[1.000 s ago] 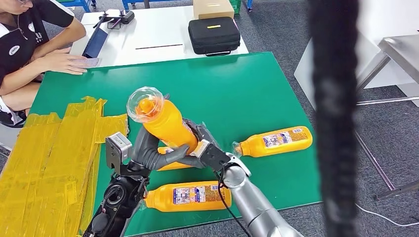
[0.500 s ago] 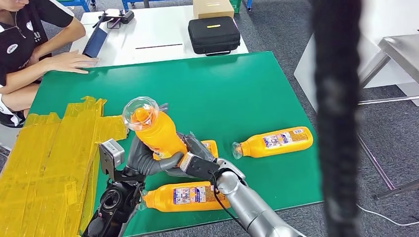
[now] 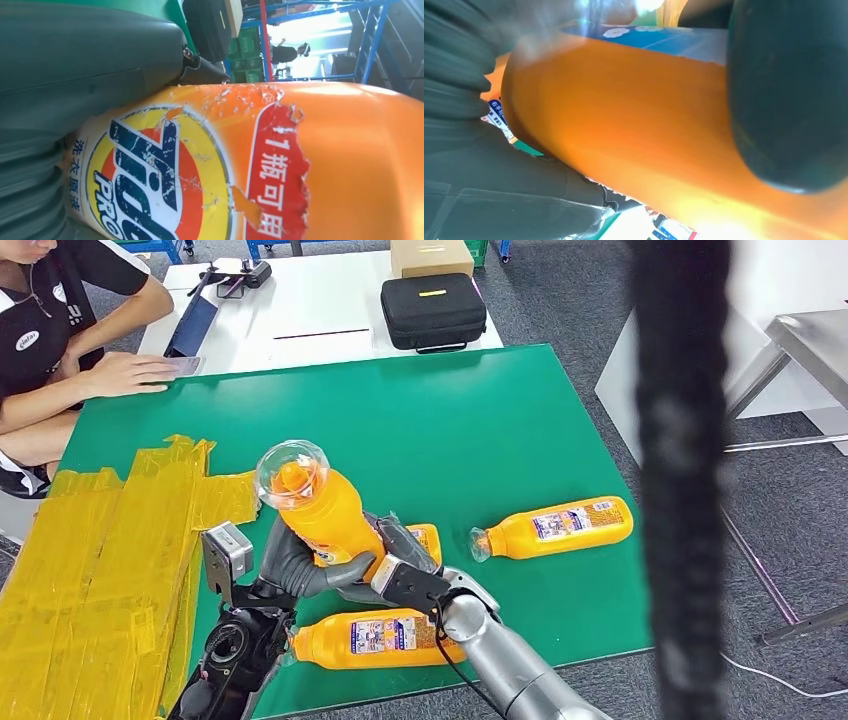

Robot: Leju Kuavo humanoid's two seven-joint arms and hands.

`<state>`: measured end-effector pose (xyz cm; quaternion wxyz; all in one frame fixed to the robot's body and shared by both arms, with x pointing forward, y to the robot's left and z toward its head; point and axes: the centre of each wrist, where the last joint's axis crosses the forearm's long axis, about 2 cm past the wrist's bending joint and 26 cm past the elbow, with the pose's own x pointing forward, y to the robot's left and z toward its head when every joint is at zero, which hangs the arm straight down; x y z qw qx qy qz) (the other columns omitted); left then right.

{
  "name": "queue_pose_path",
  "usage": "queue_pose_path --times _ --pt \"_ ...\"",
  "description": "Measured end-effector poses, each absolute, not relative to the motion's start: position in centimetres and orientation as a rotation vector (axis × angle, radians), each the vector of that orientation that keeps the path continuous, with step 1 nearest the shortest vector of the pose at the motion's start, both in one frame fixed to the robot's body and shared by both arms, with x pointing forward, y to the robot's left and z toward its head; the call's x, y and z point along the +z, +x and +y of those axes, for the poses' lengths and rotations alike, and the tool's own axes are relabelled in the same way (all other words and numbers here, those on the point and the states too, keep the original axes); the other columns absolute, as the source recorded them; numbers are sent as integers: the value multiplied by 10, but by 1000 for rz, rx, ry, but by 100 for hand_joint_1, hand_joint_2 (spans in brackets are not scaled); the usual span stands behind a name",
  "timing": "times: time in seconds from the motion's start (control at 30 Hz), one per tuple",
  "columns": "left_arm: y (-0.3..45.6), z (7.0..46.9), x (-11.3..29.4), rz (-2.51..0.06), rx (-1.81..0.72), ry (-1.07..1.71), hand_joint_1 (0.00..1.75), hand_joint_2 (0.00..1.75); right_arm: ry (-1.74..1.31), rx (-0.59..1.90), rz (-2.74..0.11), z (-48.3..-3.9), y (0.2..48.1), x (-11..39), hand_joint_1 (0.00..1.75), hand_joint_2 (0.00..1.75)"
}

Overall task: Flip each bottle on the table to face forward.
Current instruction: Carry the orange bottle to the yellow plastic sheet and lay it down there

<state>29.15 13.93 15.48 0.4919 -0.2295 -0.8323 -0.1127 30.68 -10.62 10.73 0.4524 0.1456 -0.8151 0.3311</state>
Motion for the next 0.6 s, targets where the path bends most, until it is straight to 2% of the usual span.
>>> queue_pose_path --times 0.3,0.33,0.43,0.47,0.6 --pt "292 138 157 -2030 -249 -571 175 175 330 753 -2045 -109 303 114 175 175" --pt "292 137 157 -2031 -249 -571 175 175 329 751 -2046 -109 303 114 140 175" --pt "292 137 158 -2032 -246 -574 175 175 326 746 -2051 -110 302 115 9 175" --pt "293 137 158 -2033 -244 -573 175 175 323 742 -2053 -111 302 115 0 175" --pt "297 141 161 -2063 -208 -499 175 175 287 682 -2095 -113 298 118 0 175"
